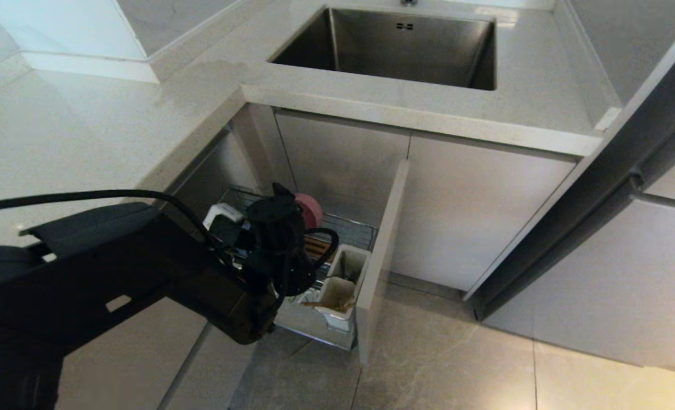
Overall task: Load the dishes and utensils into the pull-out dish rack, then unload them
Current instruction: Take the plate out of the cupboard
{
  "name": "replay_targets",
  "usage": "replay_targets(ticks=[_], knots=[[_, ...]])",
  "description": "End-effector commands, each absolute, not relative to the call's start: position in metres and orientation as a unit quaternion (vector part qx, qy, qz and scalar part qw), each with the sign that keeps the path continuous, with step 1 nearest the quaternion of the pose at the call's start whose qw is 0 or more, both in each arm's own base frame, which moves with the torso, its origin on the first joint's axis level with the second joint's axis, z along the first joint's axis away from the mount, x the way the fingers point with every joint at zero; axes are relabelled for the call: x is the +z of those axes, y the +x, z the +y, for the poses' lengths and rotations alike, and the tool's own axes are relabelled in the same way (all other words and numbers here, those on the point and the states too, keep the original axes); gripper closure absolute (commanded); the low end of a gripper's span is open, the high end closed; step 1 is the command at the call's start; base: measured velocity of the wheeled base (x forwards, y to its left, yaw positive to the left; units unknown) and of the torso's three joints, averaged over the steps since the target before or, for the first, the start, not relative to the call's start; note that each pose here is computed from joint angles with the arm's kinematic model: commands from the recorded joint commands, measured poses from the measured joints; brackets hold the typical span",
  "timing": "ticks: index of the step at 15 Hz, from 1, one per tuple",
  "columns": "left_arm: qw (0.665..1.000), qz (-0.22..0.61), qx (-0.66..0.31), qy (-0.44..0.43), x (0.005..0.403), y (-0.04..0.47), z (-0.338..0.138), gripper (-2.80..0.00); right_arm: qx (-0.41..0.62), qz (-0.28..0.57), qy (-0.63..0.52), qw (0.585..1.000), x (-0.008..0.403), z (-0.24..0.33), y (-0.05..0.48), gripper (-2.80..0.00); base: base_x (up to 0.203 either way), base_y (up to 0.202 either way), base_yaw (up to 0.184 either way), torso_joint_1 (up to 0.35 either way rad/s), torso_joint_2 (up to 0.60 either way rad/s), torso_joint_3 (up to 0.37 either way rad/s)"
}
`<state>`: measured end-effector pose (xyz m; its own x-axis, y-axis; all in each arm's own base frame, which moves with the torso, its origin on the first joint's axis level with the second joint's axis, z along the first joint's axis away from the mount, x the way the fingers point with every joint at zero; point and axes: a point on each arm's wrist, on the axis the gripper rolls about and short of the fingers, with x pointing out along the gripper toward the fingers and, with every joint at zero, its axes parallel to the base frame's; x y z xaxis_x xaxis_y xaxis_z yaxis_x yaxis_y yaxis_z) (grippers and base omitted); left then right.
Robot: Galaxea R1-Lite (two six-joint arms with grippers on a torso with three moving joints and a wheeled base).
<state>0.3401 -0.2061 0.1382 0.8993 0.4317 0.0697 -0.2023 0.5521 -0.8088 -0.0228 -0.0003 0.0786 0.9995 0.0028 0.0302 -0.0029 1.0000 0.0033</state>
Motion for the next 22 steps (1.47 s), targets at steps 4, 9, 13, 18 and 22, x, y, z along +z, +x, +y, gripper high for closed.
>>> replay_targets(ticks=[4,9,13,18,22], knots=[[0.865,-0.145,0.181,-0.444,0.157,0.331,-0.203,-2.8,0.002,-0.011,0.002,1.0,0.076,0.0,-0.022,0.0,0.0,0.0,0.0,0.0,0.0,0.0],[0.865,-0.15,0.174,-0.446,0.193,0.31,-0.198,-2.8,0.002,-0.011,0.002,1.0,0.076,0.0,-0.022,0.0,0.0,0.0,0.0,0.0,0.0,0.0],[0.867,-0.145,0.17,-0.445,0.221,0.29,-0.192,0.0,0.002,-0.011,0.002,1.0,0.076,0.0,-0.022,0.0,0.0,0.0,0.0,0.0,0.0,0.0],[0.872,-0.139,0.153,-0.443,0.263,0.255,-0.179,0.0,0.002,-0.011,0.002,1.0,0.076,0.0,-0.022,0.0,0.0,0.0,0.0,0.0,0.0,0.0],[0.9,-0.147,0.127,-0.391,0.306,0.218,-0.157,0.0,0.002,-0.012,0.002,1.0,0.076,0.0,-0.022,0.0,0.0,0.0,0.0,0.0,0.0,0.0]])
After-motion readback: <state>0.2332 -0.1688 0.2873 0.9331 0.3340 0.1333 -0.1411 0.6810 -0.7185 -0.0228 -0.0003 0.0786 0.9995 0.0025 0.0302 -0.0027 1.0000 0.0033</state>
